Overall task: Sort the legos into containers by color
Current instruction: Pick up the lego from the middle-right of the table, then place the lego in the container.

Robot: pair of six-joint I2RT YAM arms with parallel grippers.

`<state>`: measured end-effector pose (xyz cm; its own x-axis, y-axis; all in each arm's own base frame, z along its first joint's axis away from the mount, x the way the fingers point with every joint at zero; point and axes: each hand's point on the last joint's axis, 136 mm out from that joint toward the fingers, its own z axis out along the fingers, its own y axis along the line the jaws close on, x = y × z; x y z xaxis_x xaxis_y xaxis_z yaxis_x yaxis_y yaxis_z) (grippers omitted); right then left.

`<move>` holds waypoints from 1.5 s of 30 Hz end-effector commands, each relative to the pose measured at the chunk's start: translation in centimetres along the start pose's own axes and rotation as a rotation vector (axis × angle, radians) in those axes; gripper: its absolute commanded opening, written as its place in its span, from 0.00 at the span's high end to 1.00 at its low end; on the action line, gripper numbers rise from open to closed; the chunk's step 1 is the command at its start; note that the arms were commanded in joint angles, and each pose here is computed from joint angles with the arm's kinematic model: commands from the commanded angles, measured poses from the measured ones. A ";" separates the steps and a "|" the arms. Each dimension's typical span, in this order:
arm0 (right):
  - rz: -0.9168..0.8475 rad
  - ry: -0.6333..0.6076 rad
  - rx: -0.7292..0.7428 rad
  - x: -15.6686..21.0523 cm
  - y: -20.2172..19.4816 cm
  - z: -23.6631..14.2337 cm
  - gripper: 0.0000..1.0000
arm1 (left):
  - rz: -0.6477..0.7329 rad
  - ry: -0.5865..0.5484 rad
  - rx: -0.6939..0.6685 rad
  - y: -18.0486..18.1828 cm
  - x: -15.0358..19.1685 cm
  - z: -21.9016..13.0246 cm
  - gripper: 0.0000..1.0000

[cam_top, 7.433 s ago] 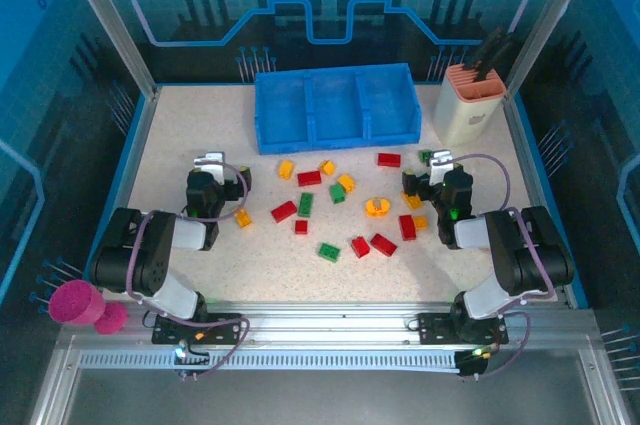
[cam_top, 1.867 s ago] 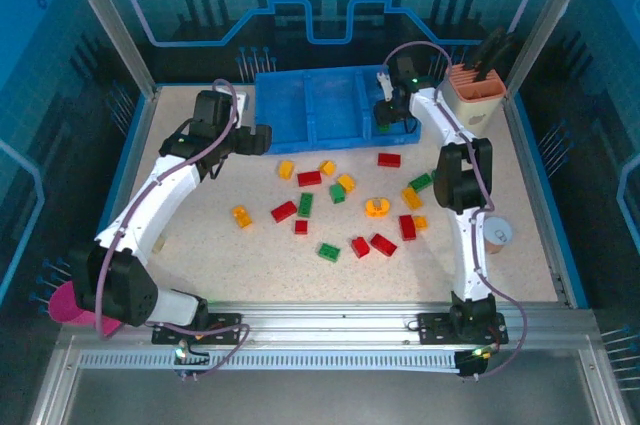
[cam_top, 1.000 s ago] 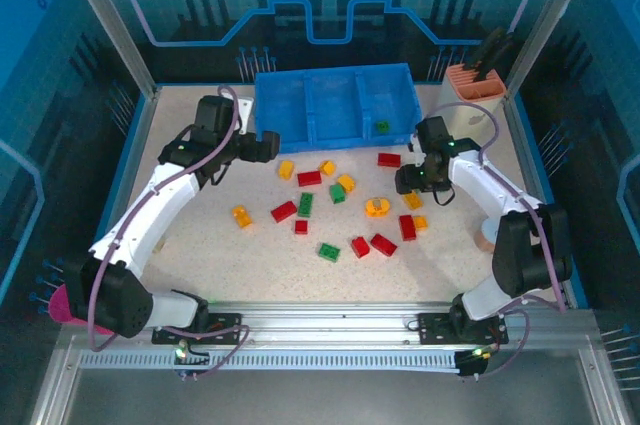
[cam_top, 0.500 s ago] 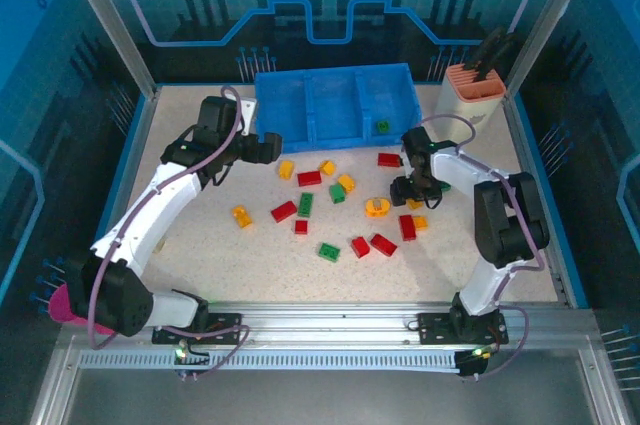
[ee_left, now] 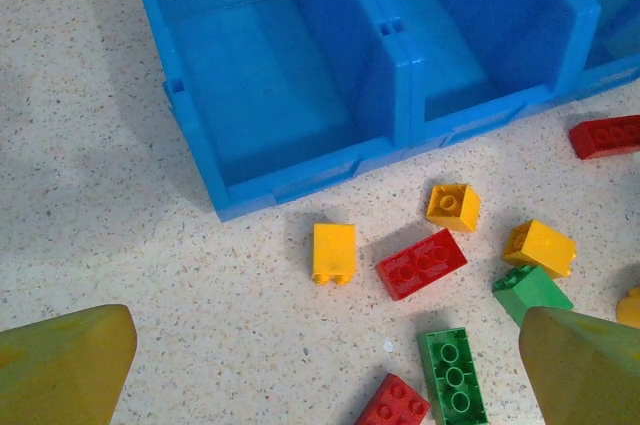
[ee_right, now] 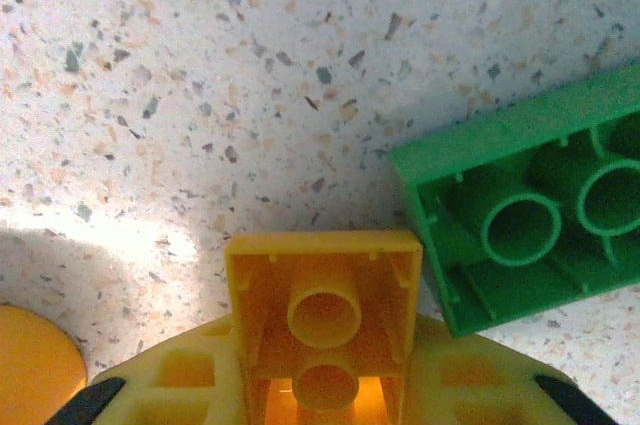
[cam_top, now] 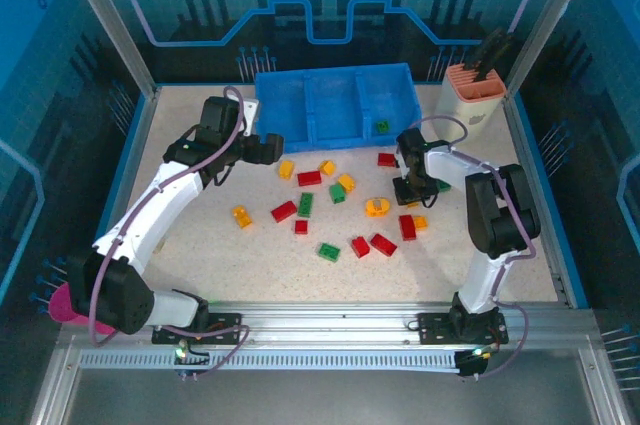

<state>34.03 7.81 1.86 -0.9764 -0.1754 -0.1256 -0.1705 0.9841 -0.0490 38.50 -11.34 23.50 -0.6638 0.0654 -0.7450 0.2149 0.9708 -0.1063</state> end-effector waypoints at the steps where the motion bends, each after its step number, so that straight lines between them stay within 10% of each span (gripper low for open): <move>1: -0.031 -0.003 0.004 -0.3 0.5 -1.2 0.75 | -0.001 0.043 0.004 -0.3 1.2 0.5 0.01; 15: -0.193 -0.424 -0.055 -14.0 8.8 -13.5 0.78 | 0.020 0.038 -0.006 -0.2 0.9 -0.1 0.01; 27: -0.282 -0.462 -0.096 -24.0 14.3 -9.0 0.76 | 0.024 0.097 -0.050 0.8 3.5 -0.3 0.00; 45: -0.336 -0.467 -0.220 -25.0 16.5 -6.9 0.59 | 0.256 0.406 -0.018 -3.2 16.7 4.6 0.02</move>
<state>55.25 27.89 9.01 -0.7392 -0.4090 -0.5350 -0.4893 0.8721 0.0094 30.40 -14.33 9.94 -0.8252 0.3201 -0.4654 0.3586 0.9335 0.0063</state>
